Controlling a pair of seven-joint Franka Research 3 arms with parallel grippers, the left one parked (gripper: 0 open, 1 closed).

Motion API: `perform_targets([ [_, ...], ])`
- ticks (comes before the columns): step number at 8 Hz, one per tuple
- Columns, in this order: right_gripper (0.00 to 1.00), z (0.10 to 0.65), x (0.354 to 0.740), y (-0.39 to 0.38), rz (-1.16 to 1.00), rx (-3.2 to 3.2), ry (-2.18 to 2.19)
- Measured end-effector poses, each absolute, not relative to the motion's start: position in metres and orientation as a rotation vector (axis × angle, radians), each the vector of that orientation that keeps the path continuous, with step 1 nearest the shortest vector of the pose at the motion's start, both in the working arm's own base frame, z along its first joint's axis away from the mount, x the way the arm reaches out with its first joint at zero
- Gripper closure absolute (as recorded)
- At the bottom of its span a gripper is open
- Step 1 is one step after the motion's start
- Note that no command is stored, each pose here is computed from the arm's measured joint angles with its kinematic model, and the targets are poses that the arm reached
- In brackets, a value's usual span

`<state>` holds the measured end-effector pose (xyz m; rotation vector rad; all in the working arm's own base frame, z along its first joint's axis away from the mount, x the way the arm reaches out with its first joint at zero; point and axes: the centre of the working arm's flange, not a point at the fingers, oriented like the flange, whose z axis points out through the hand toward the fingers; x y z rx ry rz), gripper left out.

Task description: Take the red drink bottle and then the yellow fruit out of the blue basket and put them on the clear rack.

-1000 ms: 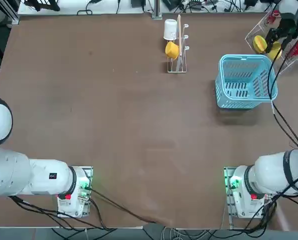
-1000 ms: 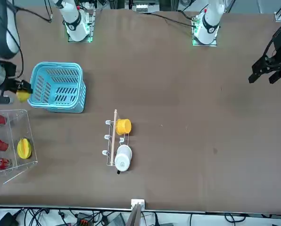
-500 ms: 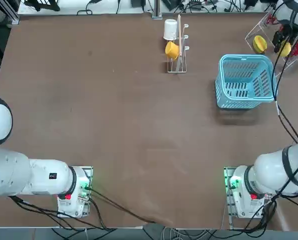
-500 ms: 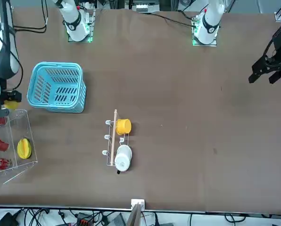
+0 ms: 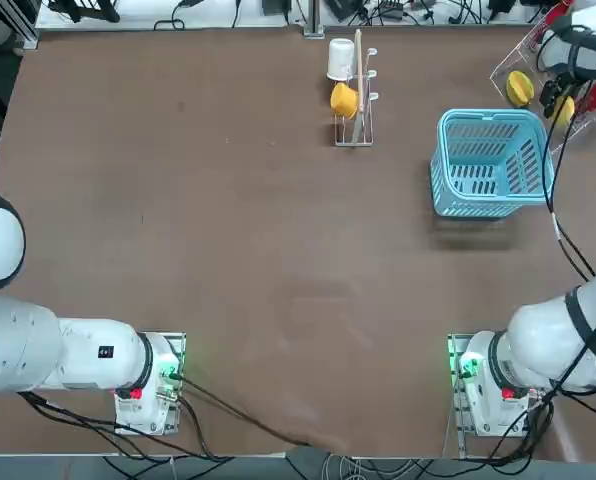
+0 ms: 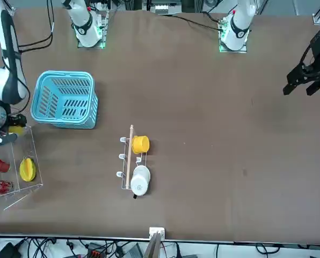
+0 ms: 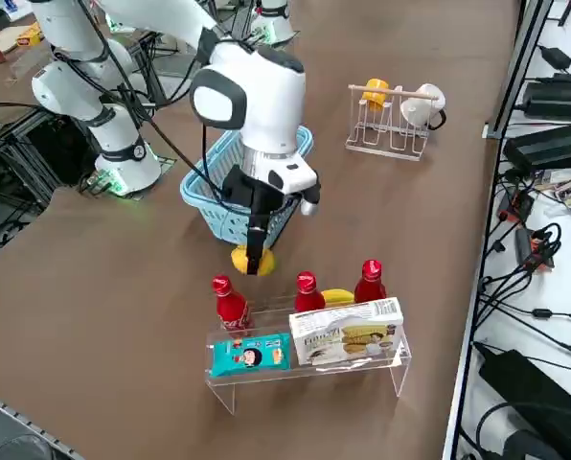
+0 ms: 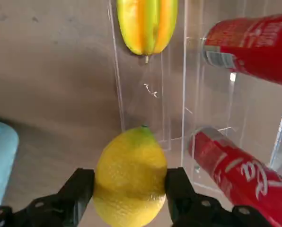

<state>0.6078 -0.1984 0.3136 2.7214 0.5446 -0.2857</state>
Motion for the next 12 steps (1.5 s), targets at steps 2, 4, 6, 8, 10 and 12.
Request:
perform_targets([
  [2, 0.13, 0.290, 0.611, -0.199, -0.308, 2.673, 0.606],
  [4, 0.13, 0.272, 0.614, -0.201, -0.289, 2.655, 0.643],
  [6, 0.13, 0.252, 0.615, -0.207, -0.278, 2.644, 0.672],
  [8, 0.13, 0.240, 0.616, -0.207, -0.271, 2.626, 0.704],
  [10, 0.14, 0.235, 0.616, -0.210, -0.264, 2.615, 0.719],
  [12, 0.14, 0.232, 0.616, -0.211, -0.264, 2.612, 0.725],
])
